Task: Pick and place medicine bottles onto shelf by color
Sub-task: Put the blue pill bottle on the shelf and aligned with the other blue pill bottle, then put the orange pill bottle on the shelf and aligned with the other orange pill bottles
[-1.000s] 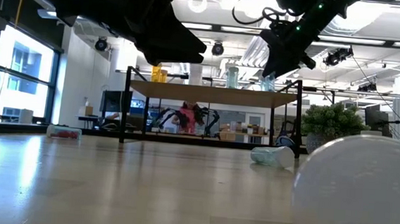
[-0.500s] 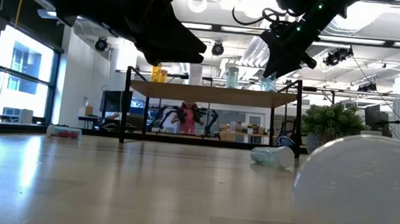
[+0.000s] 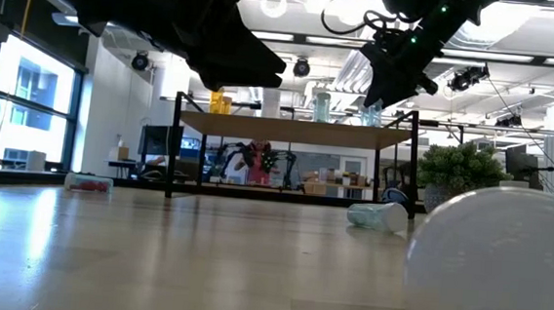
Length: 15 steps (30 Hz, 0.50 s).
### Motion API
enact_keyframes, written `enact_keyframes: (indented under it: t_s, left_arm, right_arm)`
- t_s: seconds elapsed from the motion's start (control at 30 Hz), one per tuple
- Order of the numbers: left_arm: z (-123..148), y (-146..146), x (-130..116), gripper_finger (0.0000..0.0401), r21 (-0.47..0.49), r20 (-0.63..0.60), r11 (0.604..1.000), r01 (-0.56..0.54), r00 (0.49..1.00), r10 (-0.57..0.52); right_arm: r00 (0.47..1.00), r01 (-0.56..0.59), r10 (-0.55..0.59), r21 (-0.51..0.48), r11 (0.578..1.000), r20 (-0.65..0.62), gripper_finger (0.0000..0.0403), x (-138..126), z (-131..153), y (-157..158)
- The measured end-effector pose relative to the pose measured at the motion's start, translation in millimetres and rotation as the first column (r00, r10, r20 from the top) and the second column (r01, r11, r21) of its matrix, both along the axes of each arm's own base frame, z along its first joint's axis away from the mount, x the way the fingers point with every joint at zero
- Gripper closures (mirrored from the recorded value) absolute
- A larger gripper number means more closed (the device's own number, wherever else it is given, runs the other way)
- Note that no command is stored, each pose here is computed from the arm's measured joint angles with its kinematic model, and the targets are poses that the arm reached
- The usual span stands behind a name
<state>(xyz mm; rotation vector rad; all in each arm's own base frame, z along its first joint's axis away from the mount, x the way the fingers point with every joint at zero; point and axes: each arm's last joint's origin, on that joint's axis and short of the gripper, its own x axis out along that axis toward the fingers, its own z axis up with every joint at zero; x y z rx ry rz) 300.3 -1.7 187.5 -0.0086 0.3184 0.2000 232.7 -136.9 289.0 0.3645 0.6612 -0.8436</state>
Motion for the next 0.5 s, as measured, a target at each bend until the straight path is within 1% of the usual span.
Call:
enact_keyframes:
  t_s: [0.17, 0.4, 0.5]
  left_arm:
    - [0, 0, 0, 0.0178, 0.0, 0.0, 1.0, 0.0, 1.0, 0.0]
    - [0, 0, 0, 0.0178, 0.0, -0.002, 1.0, 0.0, 1.0, 0.0]
    - [-1, 0, 0, 0.0178, 0.001, -0.005, 1.0, -0.001, 1.0, 0.001]
  right_arm:
    - [1.0, -0.024, 0.024, -0.028, 0.999, -0.003, 0.0256, -3, 5, 2]
    - [0.998, -0.028, 0.032, -0.073, 0.997, 0.059, 0.0256, -19, 25, 10]
    - [0.997, -0.042, 0.046, -0.055, 0.998, 0.07, 0.0256, -30, 31, 17]
